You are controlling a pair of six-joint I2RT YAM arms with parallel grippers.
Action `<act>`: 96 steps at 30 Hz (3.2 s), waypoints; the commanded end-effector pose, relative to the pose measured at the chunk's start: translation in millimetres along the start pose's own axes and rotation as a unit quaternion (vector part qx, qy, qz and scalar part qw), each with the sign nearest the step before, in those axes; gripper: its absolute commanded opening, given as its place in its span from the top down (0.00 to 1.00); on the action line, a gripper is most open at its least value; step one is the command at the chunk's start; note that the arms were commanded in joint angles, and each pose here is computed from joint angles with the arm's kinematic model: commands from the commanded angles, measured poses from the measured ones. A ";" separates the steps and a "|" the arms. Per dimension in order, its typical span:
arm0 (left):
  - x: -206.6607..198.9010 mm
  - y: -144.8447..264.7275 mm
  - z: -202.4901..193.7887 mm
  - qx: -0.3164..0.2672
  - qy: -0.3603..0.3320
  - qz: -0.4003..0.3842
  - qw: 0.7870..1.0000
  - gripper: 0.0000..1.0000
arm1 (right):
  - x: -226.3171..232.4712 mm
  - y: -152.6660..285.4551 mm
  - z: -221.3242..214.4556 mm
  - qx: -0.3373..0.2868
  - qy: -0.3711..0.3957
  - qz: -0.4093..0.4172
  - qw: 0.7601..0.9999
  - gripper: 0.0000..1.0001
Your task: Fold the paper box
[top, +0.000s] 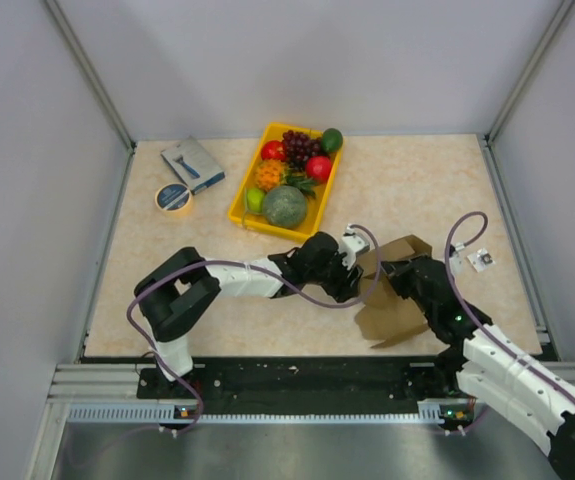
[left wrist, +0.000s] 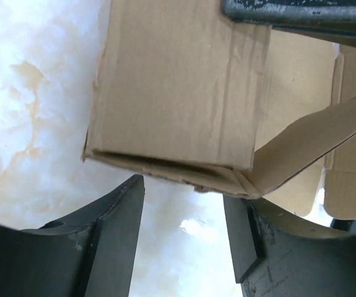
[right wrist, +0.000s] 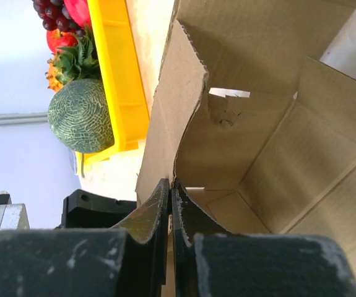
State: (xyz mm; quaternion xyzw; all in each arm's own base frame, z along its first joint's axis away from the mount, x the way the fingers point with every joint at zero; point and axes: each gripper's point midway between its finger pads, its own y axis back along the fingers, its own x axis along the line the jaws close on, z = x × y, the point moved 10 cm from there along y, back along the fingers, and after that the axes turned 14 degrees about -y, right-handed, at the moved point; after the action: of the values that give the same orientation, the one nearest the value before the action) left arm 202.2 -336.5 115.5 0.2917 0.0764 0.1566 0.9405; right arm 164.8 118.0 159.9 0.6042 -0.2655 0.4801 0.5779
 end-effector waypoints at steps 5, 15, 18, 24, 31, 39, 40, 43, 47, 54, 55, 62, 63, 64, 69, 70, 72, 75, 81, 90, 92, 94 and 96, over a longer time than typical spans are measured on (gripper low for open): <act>-18.3 11.2 18.8 -0.090 0.022 0.022 0.995 0.42 | -31.0 3.7 -1.4 0.008 0.016 -0.011 1.000 1.00; -45.7 24.0 5.2 -0.186 0.013 0.085 0.979 0.40 | -46.5 12.5 -1.5 0.022 -0.016 0.017 1.000 1.00; -46.2 21.3 5.9 -0.198 0.021 0.096 0.975 0.39 | -55.8 13.2 -1.8 0.024 -0.029 0.016 0.999 1.00; -44.9 8.6 6.5 -0.191 0.010 0.146 0.971 0.46 | -53.9 15.4 -2.5 0.031 -0.064 0.020 0.997 1.00; -56.0 -4.9 15.2 -0.187 -0.019 0.166 0.968 0.53 | -39.0 21.0 -3.5 0.041 -0.107 -0.008 0.993 1.00; -58.9 -8.2 9.5 -0.187 -0.043 0.186 0.964 0.41 | -24.2 22.1 -8.0 0.060 -0.163 -0.063 0.983 1.00; -57.9 -8.1 9.4 -0.185 -0.044 0.189 0.963 0.41 | -16.1 23.8 -7.4 0.061 -0.166 -0.058 0.983 1.00; -58.3 -9.6 10.4 -0.181 -0.050 0.188 0.964 0.41 | -14.0 25.0 -7.2 0.058 -0.160 -0.076 0.983 1.00; -55.4 -15.2 12.3 -0.168 -0.073 0.195 0.964 0.45 | -12.1 24.9 -6.0 0.052 -0.160 -0.073 0.983 1.00; -49.5 -22.3 4.2 -0.141 -0.089 0.228 0.959 0.58 | -5.3 27.2 -4.7 0.049 -0.157 -0.065 0.984 1.00; -49.5 -24.1 1.2 -0.136 -0.092 0.228 0.960 0.59 | -3.2 27.0 -4.0 0.046 -0.161 -0.063 0.984 1.00; -49.5 -24.4 -1.9 -0.132 -0.086 0.240 0.958 0.43 | 11.7 27.7 -2.1 0.036 -0.162 -0.052 0.985 1.00; -49.6 -23.6 1.1 -0.136 -0.082 0.242 0.957 0.42 | 11.1 27.3 -3.0 0.040 -0.163 -0.056 0.984 1.00; -50.0 -23.7 5.1 -0.141 -0.078 0.242 0.957 0.42 | 10.8 26.7 -3.5 0.041 -0.170 -0.060 0.983 1.00; -45.3 -29.7 8.5 -0.127 -0.069 0.281 0.949 0.46 | 7.1 26.5 -3.3 0.038 -0.177 -0.067 0.981 1.00; -45.7 -30.7 11.1 -0.129 -0.065 0.284 0.948 0.47 | 6.5 26.4 -3.5 0.039 -0.182 -0.068 0.980 1.00; -44.4 -32.3 9.8 -0.124 -0.058 0.295 0.946 0.50 | 2.5 25.6 -4.6 0.044 -0.187 -0.077 0.978 1.00; -42.1 -36.9 10.0 -0.109 -0.052 0.319 0.940 0.58 | 1.1 25.0 -5.1 0.044 -0.193 -0.081 0.977 1.00; -38.9 -40.8 5.6 -0.097 -0.054 0.352 0.930 0.83 | -1.0 25.3 -0.6 0.020 -0.155 -0.071 0.985 0.99; -39.5 -38.4 -1.3 -0.102 -0.056 0.343 0.932 1.00 | -5.0 28.1 8.4 -0.020 -0.120 -0.034 0.992 0.44; -40.5 -38.6 -1.9 -0.105 -0.056 0.339 0.933 1.00 | -4.2 27.7 9.3 -0.025 -0.117 -0.032 0.992 0.35; -41.1 -39.2 -2.9 -0.106 -0.056 0.335 0.935 1.00 | -4.8 25.2 9.7 -0.032 -0.119 -0.039 0.992 0.30; -40.9 -38.6 -2.6 -0.110 -0.052 0.334 0.935 1.00 | -7.7 21.6 8.5 -0.032 -0.120 -0.042 0.991 0.30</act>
State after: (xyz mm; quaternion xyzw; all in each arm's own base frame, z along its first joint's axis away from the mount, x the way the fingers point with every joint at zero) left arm 177.5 -379.2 95.7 0.2093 -0.0907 0.4646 0.8557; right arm 139.5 105.0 167.3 0.6695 -0.3140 0.3673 0.5641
